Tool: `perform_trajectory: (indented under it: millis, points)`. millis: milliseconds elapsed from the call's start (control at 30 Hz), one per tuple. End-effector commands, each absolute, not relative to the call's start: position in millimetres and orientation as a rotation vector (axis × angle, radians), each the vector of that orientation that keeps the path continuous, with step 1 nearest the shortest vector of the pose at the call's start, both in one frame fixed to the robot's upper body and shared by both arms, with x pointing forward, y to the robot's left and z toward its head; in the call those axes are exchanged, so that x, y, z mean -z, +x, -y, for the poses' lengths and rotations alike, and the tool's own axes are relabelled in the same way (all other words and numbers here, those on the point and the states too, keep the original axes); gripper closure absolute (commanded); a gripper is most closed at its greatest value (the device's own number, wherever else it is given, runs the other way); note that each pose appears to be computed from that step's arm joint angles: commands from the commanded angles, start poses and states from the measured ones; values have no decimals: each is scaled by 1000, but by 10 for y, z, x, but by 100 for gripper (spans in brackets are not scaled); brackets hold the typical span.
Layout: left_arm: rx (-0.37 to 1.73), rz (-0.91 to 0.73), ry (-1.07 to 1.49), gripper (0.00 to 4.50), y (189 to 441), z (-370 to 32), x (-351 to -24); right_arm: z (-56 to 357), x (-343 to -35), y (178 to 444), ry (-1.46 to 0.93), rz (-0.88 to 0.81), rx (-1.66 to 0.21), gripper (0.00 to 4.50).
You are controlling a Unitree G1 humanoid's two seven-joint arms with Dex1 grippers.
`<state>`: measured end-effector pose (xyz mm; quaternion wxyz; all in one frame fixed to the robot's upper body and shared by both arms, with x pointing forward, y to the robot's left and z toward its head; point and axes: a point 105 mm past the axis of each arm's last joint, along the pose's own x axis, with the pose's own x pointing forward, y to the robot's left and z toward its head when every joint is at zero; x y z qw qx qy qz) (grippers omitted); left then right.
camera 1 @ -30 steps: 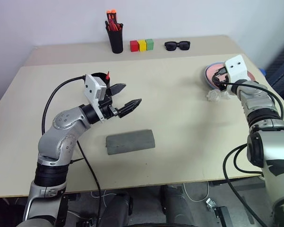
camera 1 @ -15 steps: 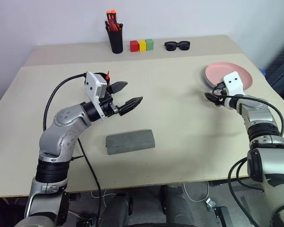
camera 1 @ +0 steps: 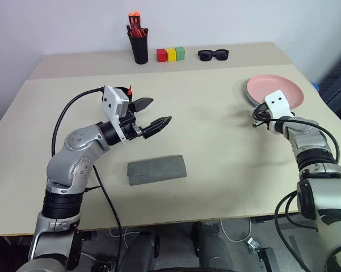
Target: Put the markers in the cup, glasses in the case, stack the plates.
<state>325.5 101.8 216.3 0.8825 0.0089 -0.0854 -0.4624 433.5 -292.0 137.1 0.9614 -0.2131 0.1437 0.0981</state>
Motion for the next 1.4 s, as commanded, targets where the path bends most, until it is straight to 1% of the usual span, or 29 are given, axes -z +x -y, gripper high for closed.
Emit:
perform_trajectory:
  millis: [33,100,233,333,400,500,567,600,633,767,833,867,900,967,1000,1067,1133,1167,1267,1300,1400]
  points:
    - [969,220,31,0,3217,-1015,-2272,2803,-1859,4428,-294,-107,-229,447]
    - [971,222,29,0,3219,-1009,-2277,2873,-2102,4449,-291,-13,-172,447]
    - [976,224,20,0,3219,-1002,-2285,3124,-2354,4450,-273,68,-6,447]
    - [978,223,17,0,3218,-1000,-2284,3295,-2391,4439,-313,61,121,447]
    - [980,216,6,0,3212,-996,-2280,3317,-2332,4449,-343,32,150,447]
    - [982,211,2,0,3197,-991,-2278,3211,-2277,4492,-359,17,110,348]
    - [981,207,2,0,3187,-998,-2275,3203,-2273,4500,-408,17,128,251]
    - [979,205,1,0,3182,-1005,-2274,3220,-2271,4498,-429,16,148,188]
    - [974,202,1,0,3180,-1020,-2271,3221,-2282,4499,-429,22,154,147]
    - [957,201,1,0,3166,-1047,-2267,3213,-2395,4498,-422,74,164,147]
    - [946,200,5,0,3159,-1069,-2252,3062,-2488,4512,-388,139,65,147]
    - [941,199,17,0,3150,-1088,-2241,2951,-2525,4514,-345,175,-15,147]
    - [936,201,35,0,3137,-1115,-2231,2797,-2538,4508,-277,204,-134,147]
    - [921,204,63,0,3107,-1199,-2213,2444,-2585,4380,-203,300,-421,147]
    - [917,204,70,0,3100,-1212,-2208,2360,-2595,4312,-194,327,-505,147]
    - [914,192,88,0,3055,-1306,-2177,2150,-2510,4131,-193,303,-698,147]
    - [922,173,101,0,2997,-1385,-2136,1979,-2424,3931,-181,261,-850,147]
    - [926,168,102,0,2982,-1394,-2124,1946,-2406,3867,-178,249,-884,147]
    - [937,130,123,0,2881,-1523,-2052,1696,-2317,3488,-242,226,-1053,147]
    - [943,120,129,0,2860,-1522,-2030,1669,-2294,3401,-249,210,-1089,147]
    - [938,90,175,0,2761,-1678,-1941,1482,-2255,3091,-209,147,-1240,147]
